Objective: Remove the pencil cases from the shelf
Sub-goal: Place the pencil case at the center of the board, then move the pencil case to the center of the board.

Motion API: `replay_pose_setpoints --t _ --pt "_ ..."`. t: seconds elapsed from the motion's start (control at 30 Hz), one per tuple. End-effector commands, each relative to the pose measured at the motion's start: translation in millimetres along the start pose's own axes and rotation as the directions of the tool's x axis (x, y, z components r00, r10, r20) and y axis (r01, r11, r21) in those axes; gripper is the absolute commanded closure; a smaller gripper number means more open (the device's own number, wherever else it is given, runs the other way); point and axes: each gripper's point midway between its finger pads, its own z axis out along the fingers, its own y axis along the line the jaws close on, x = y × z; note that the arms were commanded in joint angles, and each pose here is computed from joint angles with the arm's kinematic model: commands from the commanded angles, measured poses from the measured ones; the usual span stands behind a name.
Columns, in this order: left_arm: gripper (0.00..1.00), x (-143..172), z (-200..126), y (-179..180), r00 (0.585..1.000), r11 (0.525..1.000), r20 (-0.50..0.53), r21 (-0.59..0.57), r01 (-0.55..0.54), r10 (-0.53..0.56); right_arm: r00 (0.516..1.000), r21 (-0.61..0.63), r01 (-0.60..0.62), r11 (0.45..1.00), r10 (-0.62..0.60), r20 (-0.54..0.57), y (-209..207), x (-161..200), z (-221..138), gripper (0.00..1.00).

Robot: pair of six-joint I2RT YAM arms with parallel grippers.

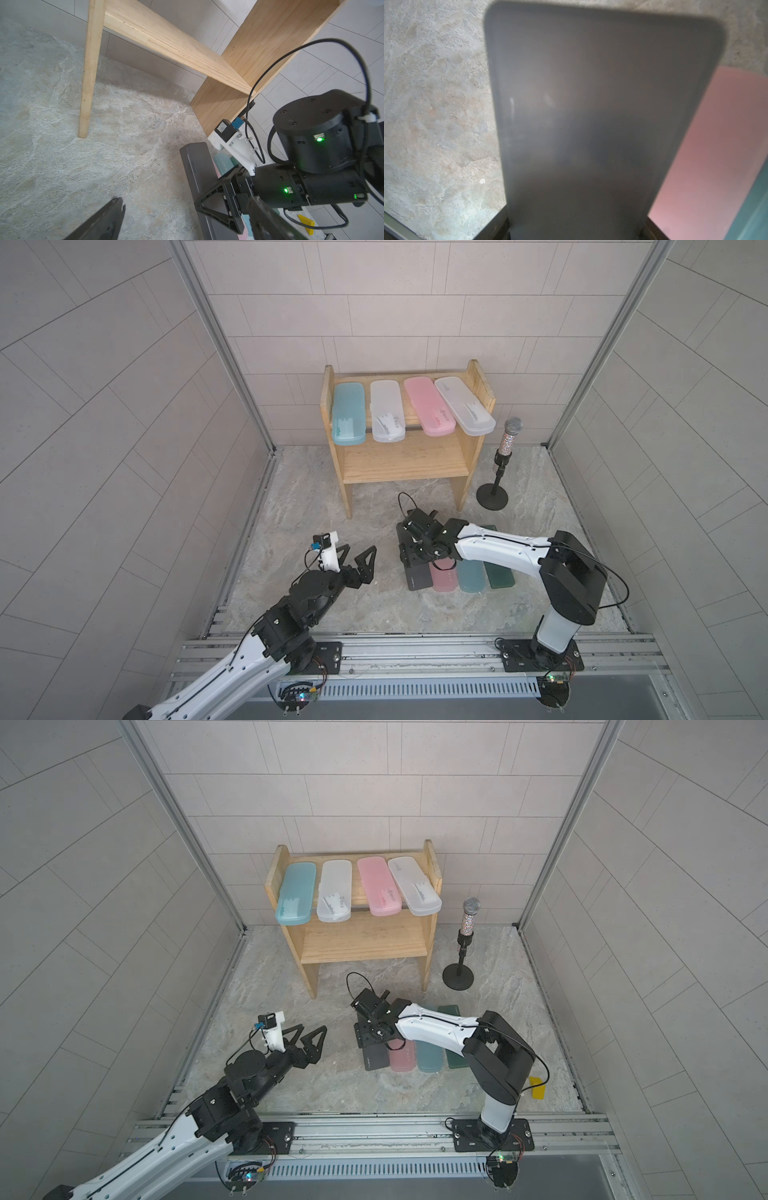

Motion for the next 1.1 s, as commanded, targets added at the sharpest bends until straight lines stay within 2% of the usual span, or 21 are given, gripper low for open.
replay_pose_setpoints --t 0.0,0.43,1.07 --pt "0.00 -3.8 -1.9 -0.3 1.000 1.000 0.007 -0.007 -0.019 0.019 0.999 0.009 -0.026 1.000 0.026 0.023 4.0 -8.1 3.8 0.36" --pt "0.00 1.1 -3.6 3.4 1.000 1.000 -0.004 -0.012 -0.022 0.022 0.999 0.099 -0.053 0.994 0.054 -0.002 -16.0 0.9 26.2 0.33" --pt "0.00 2.8 -3.9 3.1 1.000 1.000 -0.009 -0.007 -0.013 0.013 0.997 0.157 -0.075 0.985 0.079 -0.021 -45.7 12.6 31.2 0.31"
